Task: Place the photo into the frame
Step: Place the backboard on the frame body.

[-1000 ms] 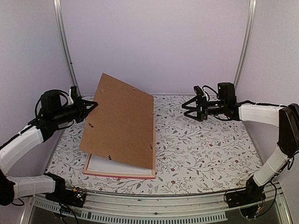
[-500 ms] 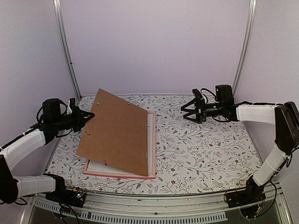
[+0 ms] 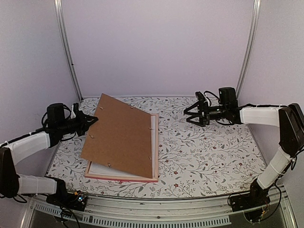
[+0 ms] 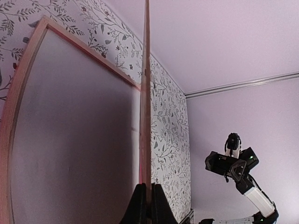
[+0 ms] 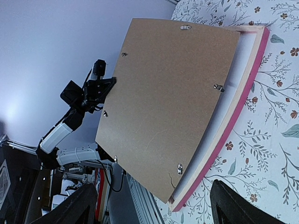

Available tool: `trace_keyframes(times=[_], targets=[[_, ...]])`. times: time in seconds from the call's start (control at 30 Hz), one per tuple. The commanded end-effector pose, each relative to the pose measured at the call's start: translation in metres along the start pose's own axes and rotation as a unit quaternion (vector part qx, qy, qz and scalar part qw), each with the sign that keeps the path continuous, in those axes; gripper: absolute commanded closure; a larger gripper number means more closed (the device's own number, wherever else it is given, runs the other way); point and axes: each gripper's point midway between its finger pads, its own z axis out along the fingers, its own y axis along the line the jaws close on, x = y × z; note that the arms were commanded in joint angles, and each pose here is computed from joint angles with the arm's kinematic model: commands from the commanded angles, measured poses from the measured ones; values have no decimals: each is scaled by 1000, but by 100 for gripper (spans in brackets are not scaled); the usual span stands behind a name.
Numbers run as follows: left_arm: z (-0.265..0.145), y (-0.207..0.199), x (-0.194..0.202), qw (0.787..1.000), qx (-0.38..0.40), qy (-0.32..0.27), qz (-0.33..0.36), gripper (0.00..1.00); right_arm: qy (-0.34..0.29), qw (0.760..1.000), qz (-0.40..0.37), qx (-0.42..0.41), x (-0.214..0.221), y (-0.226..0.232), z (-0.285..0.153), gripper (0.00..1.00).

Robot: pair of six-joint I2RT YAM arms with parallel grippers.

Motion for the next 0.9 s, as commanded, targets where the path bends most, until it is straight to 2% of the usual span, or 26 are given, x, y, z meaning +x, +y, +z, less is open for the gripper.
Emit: trace_keyframes(times=[0.0,0.47,0.67,0.87], targets=[[-2,-25,-12,998,52,-14,21,100,1,1000,-2,2,2,-10,1,13],[7,-22,-9,998,67,5,15,100,1,1000,7,9,5,-18,3,13],[3,-29,-6,997,79,8,15,100,-4,998,-2,57,2,-33,8,12],[3,-32,-4,997,81,7,19,100,23,993,-47,107,-5,-41,39,7]])
